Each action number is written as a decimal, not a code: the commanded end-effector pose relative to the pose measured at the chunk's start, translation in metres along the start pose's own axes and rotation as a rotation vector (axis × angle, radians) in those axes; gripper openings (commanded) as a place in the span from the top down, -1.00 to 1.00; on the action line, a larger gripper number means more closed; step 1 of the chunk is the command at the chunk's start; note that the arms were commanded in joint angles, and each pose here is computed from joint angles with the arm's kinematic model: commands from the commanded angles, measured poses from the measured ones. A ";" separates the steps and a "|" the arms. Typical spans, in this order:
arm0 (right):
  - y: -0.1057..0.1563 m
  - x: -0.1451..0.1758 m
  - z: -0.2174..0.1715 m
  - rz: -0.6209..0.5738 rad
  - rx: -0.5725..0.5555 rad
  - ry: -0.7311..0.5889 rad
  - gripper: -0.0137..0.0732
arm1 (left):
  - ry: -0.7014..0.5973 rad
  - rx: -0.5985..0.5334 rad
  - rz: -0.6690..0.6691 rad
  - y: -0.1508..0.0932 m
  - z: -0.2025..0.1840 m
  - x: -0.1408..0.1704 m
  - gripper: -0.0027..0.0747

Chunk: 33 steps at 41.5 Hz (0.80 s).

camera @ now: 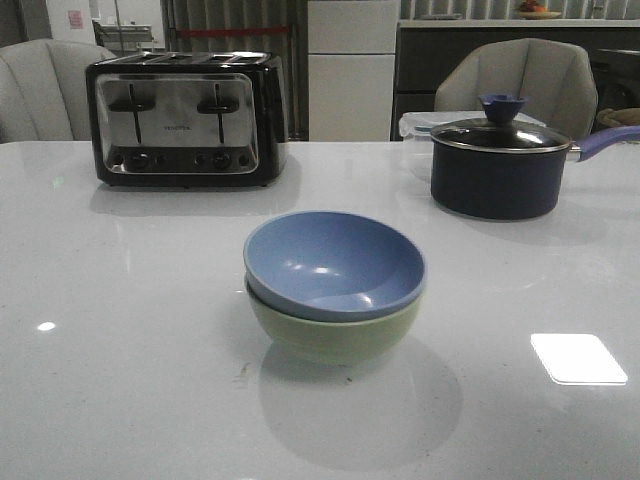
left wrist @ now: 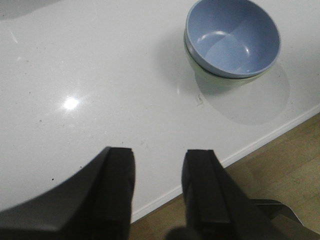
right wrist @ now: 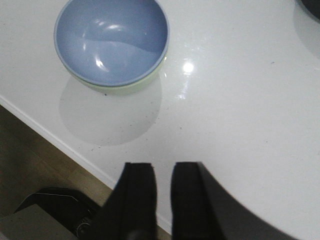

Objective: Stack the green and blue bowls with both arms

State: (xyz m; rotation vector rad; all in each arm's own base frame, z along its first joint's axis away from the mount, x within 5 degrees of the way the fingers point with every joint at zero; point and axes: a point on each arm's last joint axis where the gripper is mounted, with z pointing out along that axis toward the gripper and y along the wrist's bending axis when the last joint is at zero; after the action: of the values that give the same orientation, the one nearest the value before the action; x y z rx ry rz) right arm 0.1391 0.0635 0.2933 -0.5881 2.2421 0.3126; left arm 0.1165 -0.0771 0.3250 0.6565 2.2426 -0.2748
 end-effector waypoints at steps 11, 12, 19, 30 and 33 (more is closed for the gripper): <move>-0.002 -0.012 -0.007 0.009 0.021 -0.085 0.59 | -0.092 0.009 -0.007 -0.001 -0.005 -0.013 0.69; -0.002 -0.012 -0.007 0.009 0.021 -0.085 0.59 | -0.092 0.009 -0.007 -0.001 -0.005 -0.013 0.69; -0.002 -0.012 -0.007 0.009 0.021 -0.085 0.59 | -0.092 0.009 -0.007 -0.001 -0.005 -0.013 0.69; -0.002 -0.012 -0.007 0.009 0.021 -0.085 0.59 | -0.135 -0.019 -0.022 0.004 -0.013 -0.009 0.69; -0.002 -0.012 -0.007 0.009 0.021 -0.086 0.59 | -0.185 -0.088 -0.045 0.014 -0.022 -0.004 0.69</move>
State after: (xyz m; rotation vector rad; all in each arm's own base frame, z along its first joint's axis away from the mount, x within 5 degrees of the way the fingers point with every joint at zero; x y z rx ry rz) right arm 0.1390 0.0635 0.2931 -0.5866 2.2449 0.3141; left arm 0.1134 -0.0686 0.3267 0.6036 2.2122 -0.2653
